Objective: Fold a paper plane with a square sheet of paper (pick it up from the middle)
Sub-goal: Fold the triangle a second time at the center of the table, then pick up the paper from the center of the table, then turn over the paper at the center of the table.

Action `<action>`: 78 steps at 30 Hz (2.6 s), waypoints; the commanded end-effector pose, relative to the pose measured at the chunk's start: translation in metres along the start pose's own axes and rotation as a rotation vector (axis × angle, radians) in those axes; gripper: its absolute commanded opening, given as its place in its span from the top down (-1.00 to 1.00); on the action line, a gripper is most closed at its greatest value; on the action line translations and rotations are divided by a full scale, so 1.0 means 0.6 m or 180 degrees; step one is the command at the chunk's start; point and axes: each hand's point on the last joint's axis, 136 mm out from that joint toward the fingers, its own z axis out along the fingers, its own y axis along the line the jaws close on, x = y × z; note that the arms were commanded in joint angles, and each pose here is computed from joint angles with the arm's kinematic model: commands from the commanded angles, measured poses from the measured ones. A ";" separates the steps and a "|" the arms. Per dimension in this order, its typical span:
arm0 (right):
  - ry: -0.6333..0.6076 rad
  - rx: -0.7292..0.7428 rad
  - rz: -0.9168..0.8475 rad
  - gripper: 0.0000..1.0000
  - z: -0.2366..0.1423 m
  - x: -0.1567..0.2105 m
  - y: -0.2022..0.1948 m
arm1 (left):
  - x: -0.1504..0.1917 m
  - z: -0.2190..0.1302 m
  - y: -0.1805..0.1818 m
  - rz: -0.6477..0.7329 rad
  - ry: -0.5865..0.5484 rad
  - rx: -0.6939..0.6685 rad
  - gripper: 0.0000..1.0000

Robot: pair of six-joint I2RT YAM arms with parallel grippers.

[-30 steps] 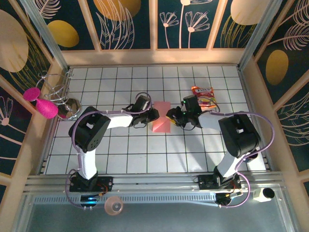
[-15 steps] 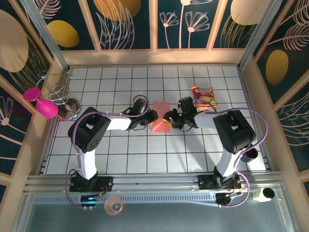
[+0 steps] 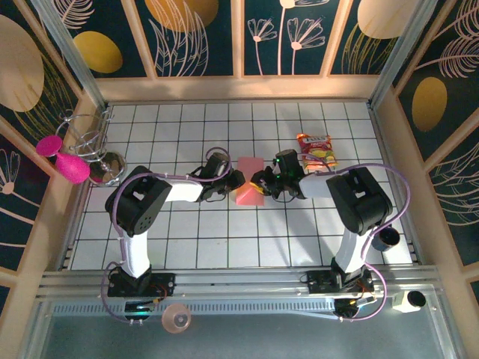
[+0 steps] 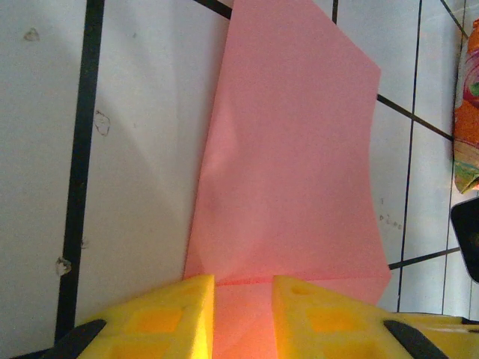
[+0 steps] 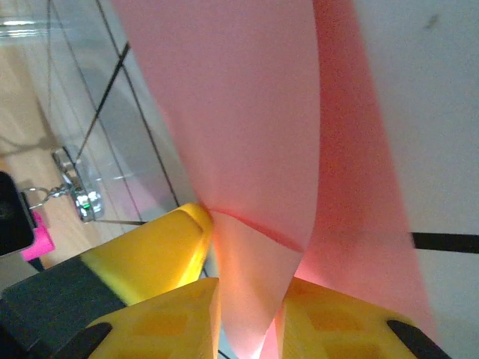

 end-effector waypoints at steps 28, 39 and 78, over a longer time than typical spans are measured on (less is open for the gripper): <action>-0.0363 -0.0814 -0.0860 0.98 -0.070 -0.007 0.123 | -0.101 -0.172 -0.071 -0.0023 -0.0554 0.0681 -0.25; -0.0187 -0.1821 -0.1396 0.97 -0.164 0.016 0.255 | -0.089 -0.273 -0.178 0.0260 -0.0575 0.1752 -0.83; 0.0064 -0.1934 -0.1219 0.79 -0.165 0.025 0.247 | -0.062 -0.261 -0.221 0.0250 -0.0132 0.2191 0.66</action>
